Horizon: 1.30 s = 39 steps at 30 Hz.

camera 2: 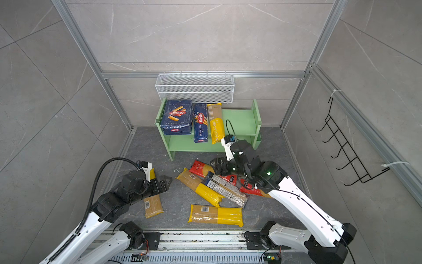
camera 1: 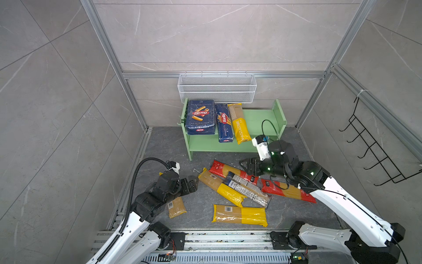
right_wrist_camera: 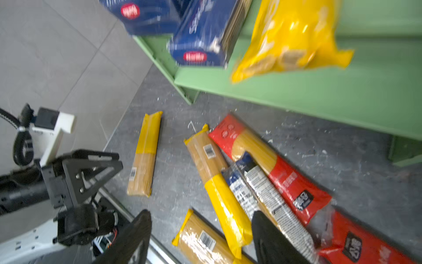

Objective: Place and organize the pasta boxes and bags onto the shelf
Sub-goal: 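Withdraw the right gripper from the shelf down to the pasta pile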

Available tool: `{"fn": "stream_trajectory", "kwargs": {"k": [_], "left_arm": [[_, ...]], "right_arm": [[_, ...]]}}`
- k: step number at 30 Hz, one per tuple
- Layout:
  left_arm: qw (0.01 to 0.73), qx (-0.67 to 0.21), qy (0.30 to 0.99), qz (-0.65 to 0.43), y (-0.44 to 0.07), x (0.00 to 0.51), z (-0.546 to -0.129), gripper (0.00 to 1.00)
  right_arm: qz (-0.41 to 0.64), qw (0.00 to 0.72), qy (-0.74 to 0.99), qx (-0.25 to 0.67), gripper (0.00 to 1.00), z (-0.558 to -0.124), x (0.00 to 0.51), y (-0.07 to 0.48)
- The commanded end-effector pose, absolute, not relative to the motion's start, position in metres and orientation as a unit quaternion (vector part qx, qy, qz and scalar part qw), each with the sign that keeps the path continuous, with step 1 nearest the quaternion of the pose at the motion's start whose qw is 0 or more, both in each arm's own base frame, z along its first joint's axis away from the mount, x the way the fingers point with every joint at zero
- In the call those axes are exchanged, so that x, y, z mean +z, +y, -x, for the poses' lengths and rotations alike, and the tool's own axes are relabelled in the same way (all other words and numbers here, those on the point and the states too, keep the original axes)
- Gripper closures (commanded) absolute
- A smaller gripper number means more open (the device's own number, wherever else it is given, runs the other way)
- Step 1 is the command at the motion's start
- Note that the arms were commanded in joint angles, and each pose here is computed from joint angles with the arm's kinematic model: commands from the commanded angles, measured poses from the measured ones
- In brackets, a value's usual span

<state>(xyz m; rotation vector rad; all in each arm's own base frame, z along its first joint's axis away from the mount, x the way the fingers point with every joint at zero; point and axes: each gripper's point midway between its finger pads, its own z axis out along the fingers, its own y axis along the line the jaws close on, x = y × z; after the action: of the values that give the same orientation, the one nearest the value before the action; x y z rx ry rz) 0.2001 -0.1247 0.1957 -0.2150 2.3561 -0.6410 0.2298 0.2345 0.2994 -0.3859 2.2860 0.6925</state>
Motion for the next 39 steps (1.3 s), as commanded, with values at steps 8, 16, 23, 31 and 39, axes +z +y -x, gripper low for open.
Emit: {"fn": "stream_trajectory", "kwargs": {"k": [8, 16, 23, 31, 39], "left_arm": [[0.326, -0.232, 0.91, 0.112, -0.106, 0.183, -0.182, 0.0], [0.322, -0.231, 0.909, 0.127, -0.101, 0.172, -0.177, 0.0], [0.323, -0.23, 0.909, 0.131, -0.1, 0.172, -0.177, 0.0], [0.322, -0.215, 0.913, 0.131, -0.096, 0.173, -0.177, 0.0], [0.328, -0.202, 0.913, 0.132, -0.091, 0.173, -0.177, 0.0]], "right_arm": [[0.162, 0.254, 0.92, 0.249, 0.27, -0.175, 0.195, 0.225], [0.184, 0.199, 0.939, 0.212, 0.27, -0.149, 0.141, 0.22], [0.22, 0.167, 0.948, 0.159, 0.26, -0.133, 0.109, 0.225], [0.247, 0.159, 0.944, 0.149, 0.26, -0.138, 0.093, 0.255], [0.285, 0.196, 0.934, 0.088, 0.18, -0.171, 0.088, 0.276]]}}
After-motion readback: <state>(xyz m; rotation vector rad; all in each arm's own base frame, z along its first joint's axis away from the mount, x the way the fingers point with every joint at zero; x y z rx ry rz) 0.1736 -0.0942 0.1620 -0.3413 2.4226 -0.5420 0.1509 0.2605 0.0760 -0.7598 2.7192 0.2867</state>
